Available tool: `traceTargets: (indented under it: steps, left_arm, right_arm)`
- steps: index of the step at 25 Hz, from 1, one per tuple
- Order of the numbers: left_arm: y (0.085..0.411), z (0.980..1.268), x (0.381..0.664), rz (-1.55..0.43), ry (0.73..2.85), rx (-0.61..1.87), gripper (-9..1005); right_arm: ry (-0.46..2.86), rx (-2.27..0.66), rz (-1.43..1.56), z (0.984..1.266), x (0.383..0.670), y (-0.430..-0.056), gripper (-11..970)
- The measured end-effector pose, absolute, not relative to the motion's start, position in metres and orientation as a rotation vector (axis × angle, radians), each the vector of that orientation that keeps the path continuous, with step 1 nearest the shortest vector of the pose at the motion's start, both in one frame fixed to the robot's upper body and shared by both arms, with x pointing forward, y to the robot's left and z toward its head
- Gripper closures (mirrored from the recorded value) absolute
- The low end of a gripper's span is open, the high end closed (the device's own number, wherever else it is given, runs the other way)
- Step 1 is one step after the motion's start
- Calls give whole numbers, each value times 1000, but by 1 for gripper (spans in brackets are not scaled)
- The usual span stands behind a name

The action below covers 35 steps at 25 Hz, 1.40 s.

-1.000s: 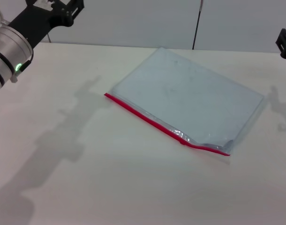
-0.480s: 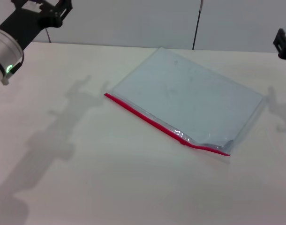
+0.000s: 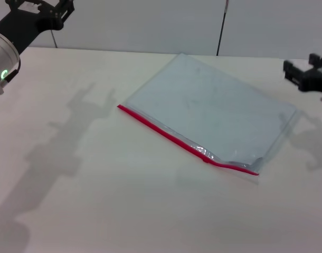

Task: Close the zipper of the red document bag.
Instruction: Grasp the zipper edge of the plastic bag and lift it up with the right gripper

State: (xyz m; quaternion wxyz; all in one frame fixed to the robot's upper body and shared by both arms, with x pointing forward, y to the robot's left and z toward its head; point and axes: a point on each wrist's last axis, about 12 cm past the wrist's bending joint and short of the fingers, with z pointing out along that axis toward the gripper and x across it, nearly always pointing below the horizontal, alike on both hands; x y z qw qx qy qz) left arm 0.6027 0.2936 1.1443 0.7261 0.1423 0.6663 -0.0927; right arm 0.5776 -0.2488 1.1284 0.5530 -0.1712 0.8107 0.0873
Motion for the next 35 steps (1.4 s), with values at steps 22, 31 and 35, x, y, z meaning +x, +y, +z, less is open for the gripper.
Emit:
traceTargets:
  steps: [22, 31, 35]
  left_arm:
    - [296, 1150, 605, -158, 1479, 381, 410]
    - [294, 1150, 606, -154, 1478, 388, 411]
    - [293, 1149, 607, -143, 1479, 409, 410]
  right_arm:
    - [2084, -1234, 521, 1127, 543, -223, 335]
    - [2124, -1294, 428, 1122, 551, -225, 281]
    - [2121, -1320, 408, 1122, 552, -220, 249]
